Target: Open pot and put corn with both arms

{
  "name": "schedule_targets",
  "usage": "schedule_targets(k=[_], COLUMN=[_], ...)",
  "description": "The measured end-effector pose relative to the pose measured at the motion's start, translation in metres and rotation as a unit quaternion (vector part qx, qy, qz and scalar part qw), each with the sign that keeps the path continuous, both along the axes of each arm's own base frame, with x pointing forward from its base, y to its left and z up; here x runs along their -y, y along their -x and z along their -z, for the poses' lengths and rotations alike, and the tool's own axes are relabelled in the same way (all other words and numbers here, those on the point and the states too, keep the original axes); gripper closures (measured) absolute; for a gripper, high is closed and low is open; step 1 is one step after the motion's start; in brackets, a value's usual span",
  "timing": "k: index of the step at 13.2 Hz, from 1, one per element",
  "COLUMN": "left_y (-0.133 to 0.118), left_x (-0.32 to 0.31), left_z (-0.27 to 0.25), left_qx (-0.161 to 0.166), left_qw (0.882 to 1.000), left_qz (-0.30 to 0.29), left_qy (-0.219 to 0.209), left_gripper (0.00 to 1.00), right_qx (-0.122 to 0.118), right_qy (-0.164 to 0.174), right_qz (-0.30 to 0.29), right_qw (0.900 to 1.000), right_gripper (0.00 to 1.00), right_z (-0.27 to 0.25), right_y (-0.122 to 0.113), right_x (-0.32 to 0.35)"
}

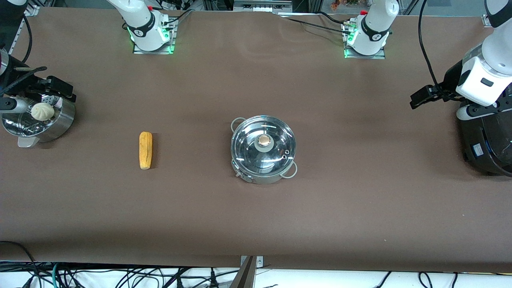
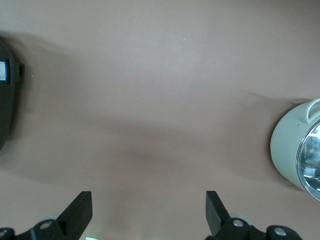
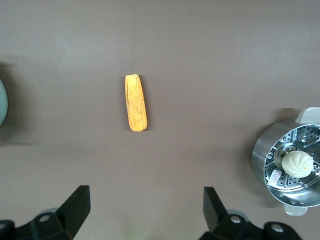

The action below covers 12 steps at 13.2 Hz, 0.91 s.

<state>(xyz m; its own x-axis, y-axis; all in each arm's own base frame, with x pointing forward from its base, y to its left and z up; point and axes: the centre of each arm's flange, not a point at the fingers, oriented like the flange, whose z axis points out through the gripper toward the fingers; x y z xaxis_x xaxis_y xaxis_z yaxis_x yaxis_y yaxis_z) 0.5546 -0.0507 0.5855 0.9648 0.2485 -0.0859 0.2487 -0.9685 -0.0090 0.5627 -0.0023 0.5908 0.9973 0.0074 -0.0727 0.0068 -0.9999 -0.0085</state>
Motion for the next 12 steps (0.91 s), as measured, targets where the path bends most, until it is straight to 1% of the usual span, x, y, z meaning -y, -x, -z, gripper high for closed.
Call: schedule_targets(k=[3, 8, 12], left_y=[-0.0004, -0.0005, 0.0001], left_x=[-0.0004, -0.0011, -0.0013], left_z=[0.0012, 0.0018, 0.0033], left_qx=[-0.001, -0.001, -0.004], left_qw=[0.999, 0.997, 0.996], left_qz=[0.040, 0.081, 0.093], left_qy=[0.004, 0.007, 0.008], left_gripper=[0.00, 0.00, 0.00], right_qx=[0.000, 0.000, 0.000], right_qy=[0.000, 0.000, 0.000], right_qz=[0.000, 0.000, 0.000], right_qw=[1.000, 1.000, 1.000], right_gripper=[0.00, 0.00, 0.00], right_z=[0.0000, 0.0000, 0.0001], right_y=[0.0000, 0.0001, 0.0001], right_x=[0.0000, -0.0001, -0.0001])
